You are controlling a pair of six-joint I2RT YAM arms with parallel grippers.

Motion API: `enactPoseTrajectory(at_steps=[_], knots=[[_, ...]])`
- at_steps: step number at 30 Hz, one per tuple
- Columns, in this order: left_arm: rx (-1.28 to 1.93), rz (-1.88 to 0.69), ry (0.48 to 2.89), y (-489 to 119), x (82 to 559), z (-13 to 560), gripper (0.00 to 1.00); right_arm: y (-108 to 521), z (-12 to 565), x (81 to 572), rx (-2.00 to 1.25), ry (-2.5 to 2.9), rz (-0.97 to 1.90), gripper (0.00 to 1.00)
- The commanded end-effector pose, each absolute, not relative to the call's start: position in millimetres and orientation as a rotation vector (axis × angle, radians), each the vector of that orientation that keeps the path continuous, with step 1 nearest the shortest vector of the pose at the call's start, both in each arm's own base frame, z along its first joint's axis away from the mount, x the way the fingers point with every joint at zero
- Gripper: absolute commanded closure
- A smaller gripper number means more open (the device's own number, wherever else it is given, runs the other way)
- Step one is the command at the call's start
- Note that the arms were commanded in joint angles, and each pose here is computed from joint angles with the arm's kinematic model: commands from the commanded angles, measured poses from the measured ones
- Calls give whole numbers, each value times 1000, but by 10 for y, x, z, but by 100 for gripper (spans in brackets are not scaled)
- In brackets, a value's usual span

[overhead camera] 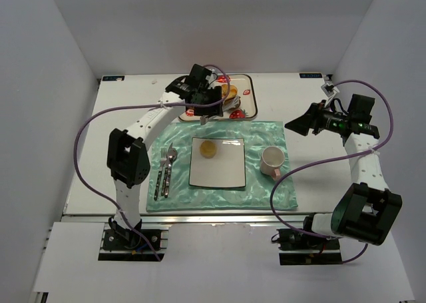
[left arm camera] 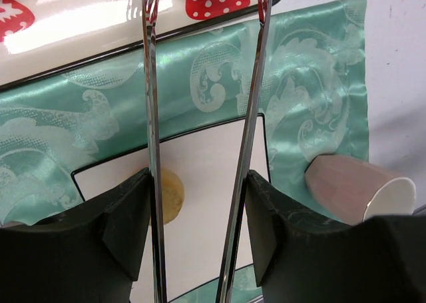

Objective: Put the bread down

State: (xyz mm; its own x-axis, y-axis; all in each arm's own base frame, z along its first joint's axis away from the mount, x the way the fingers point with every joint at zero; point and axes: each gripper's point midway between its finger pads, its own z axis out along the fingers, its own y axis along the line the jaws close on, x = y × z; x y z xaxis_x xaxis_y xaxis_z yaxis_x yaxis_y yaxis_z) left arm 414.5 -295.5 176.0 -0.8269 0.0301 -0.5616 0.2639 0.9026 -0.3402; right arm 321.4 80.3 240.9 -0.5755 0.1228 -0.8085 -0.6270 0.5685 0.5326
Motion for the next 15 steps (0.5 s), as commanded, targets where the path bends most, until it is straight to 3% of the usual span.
enactPoseTrajectory(at_steps=[1,15], knots=[[193,-573,2482,-3012,4210,1905,35,815,2498,3194,-436,1889,1079,11],[194,-540,2540,-3147,4249,1714,35,811,2481,3199,-433,1890,1081,11]])
